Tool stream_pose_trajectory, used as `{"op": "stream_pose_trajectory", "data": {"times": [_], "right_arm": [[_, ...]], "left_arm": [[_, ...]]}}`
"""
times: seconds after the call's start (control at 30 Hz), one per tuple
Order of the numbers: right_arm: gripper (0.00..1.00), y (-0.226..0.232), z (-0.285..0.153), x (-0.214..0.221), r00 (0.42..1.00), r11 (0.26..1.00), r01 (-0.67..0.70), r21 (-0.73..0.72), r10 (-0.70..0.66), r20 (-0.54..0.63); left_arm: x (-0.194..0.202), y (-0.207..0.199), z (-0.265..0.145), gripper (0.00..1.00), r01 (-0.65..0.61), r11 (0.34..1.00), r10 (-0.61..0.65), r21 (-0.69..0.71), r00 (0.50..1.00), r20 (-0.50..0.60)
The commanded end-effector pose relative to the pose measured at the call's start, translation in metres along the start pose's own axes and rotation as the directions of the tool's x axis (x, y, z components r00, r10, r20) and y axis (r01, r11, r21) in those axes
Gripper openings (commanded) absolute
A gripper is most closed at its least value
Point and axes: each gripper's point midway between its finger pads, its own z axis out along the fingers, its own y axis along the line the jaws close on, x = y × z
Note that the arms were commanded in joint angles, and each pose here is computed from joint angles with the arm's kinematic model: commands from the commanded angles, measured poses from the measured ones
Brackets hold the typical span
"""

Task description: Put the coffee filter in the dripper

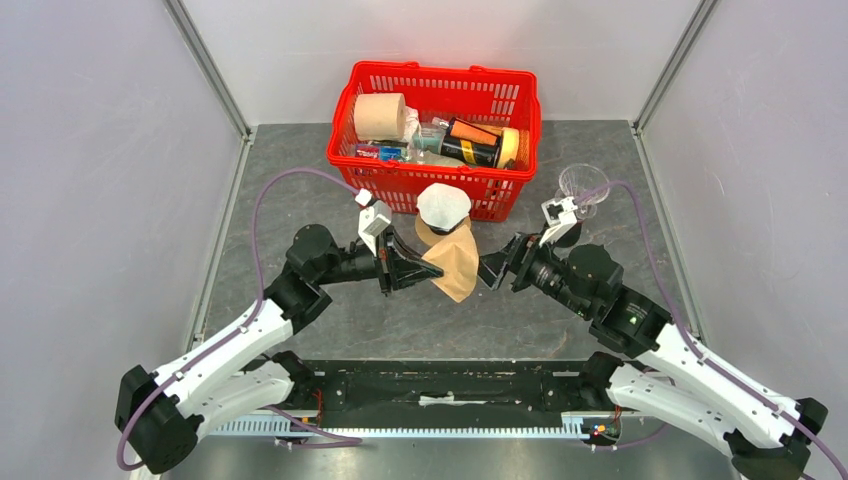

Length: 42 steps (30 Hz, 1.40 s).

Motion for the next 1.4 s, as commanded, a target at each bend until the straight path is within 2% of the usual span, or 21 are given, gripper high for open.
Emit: {"op": "stream_pose_trajectory", "data": {"times": [0.0,0.1,0.23,0.33,0.5,0.67,0.8,0.93,1.03,1.1,1.23,1.37], "right_arm": [[0.88,-0.005,-0.005,-0.001,0.999,0.999,-0.032,0.015,0.032,0.03],[0.87,0.002,-0.002,0.004,0.998,0.998,-0.054,-0.037,0.055,0.015],[0.83,0.026,0.003,0.012,0.996,0.981,-0.088,-0.175,0.085,-0.025],[0.79,0.046,0.005,0.008,0.996,0.953,-0.087,-0.289,0.088,-0.009],[0.72,0.062,0.003,0.0,0.996,0.925,-0.073,-0.373,0.086,0.02],[0.64,0.069,0.001,-0.011,0.996,0.917,-0.043,-0.395,0.073,0.059],[0.48,0.07,0.001,-0.013,0.997,0.922,-0.027,-0.385,0.054,0.06],[0.37,0.064,0.001,-0.011,0.997,0.934,-0.025,-0.356,0.048,0.056],[0.24,0.06,0.0,-0.011,0.997,0.94,-0.018,-0.341,0.042,0.064],[0.0,0.059,-0.001,-0.012,0.997,0.941,-0.014,-0.337,0.04,0.071],[0.0,0.058,0.001,-0.014,0.996,0.945,0.005,-0.326,0.023,0.083],[0.0,0.052,0.002,-0.018,0.996,0.961,0.027,-0.277,-0.003,0.087]], "left_arm": [[-0.009,-0.008,-0.003,0.02,-0.049,0.998,0.048,0.028,0.998,0.042],[-0.011,-0.01,-0.003,0.02,-0.055,0.998,0.053,0.037,0.997,0.047],[-0.011,-0.011,-0.002,0.02,-0.057,0.997,0.055,0.047,0.997,0.044],[-0.01,-0.011,-0.002,0.02,-0.061,0.997,0.059,0.047,0.997,0.045],[-0.008,-0.011,-0.002,0.02,-0.056,0.997,0.054,0.056,0.998,0.034],[-0.006,-0.011,-0.001,0.02,-0.049,0.997,0.047,0.063,0.999,0.027],[-0.007,-0.011,-0.001,0.02,-0.052,0.997,0.05,0.061,0.998,0.032],[-0.008,-0.009,0.0,0.02,-0.049,0.998,0.047,0.05,0.998,0.035],[-0.007,-0.008,0.0,0.02,-0.045,0.998,0.043,0.047,0.998,0.034],[-0.007,-0.007,0.001,0.02,-0.039,0.998,0.038,0.047,0.999,0.032],[-0.008,-0.004,0.003,0.03,-0.02,0.999,0.019,0.039,0.999,0.031],[-0.006,0.004,0.003,0.12,-0.002,1.0,0.002,-0.009,1.0,0.021]]}}
